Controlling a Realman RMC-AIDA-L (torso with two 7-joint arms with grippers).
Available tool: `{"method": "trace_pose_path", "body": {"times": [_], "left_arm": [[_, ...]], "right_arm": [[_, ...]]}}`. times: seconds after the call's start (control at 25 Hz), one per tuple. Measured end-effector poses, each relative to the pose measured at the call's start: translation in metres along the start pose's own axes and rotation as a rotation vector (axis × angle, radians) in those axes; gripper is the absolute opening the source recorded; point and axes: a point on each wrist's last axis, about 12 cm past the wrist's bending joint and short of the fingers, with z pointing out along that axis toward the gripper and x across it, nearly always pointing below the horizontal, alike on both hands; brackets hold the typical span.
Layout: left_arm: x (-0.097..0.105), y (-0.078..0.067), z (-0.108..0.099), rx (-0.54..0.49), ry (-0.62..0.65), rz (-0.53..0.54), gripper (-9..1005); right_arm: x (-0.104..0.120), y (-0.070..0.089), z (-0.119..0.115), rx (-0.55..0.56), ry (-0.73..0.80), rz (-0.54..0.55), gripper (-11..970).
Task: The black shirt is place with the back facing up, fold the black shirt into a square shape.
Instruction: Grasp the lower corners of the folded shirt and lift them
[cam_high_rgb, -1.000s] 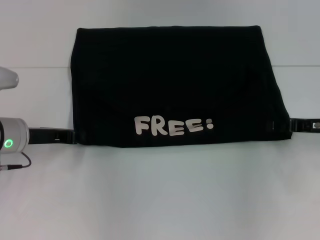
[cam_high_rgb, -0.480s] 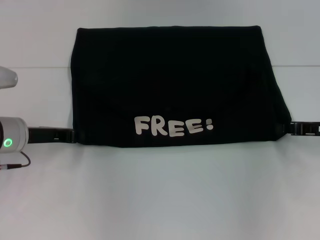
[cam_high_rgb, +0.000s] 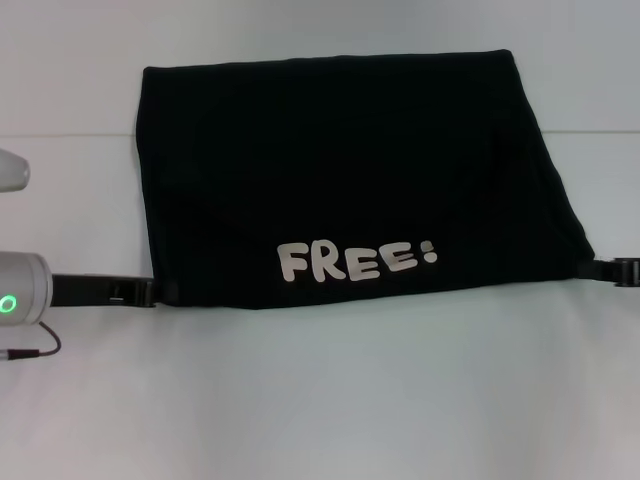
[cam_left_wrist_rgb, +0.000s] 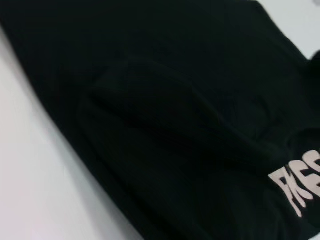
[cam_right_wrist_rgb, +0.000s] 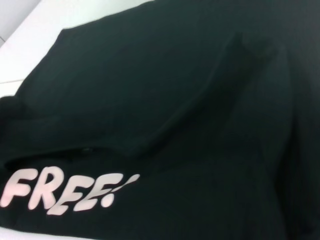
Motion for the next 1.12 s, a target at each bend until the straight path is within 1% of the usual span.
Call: {"method": "trace_pose_path", "body": {"times": [0.12,0.24,0.36,0.64,0.72,0.84,1.08,1.12], "left_arm": [[0.001,0.001,-0.002,0.005,-0.002,-0.009,-1],[0.001,0.001,-0.001,0.003,-0.003,-0.011,0],[0.001,0.001,0.000,0.003,-0.004,-0.009,0],[-0.002,0.002,0.000,-0.009,-0.005,-0.002,-1],[-0.003,0.001,0.000,-0.008,-0.003,0.003,-1],[-0.004,0.001,0.000,-0.008,-0.003,0.006,-1],[-0.005,0.002,0.000,-0.012,-0.005,0.009,0],[-0.005,0.002,0.000,-0.012,-0.004,0.009,0]], "right_arm": [[0.002,-0.007,-0.008,0.025,-0.028,0.012,6],[-0.002,-0.012,-0.009,0.061,-0.057,0.022,10],[-0.009,-0.012,-0.001,0.099,-0.080,0.024,14],[-0.018,-0.002,0.026,0.126,-0.068,0.017,22],[-0.019,0.003,0.035,0.130,-0.052,0.005,107],[-0.018,0.005,0.039,0.134,-0.045,0.003,234],[-0.013,0.006,0.044,0.146,-0.035,0.008,352],[-0.013,0.006,0.044,0.146,-0.035,0.008,341]]}}
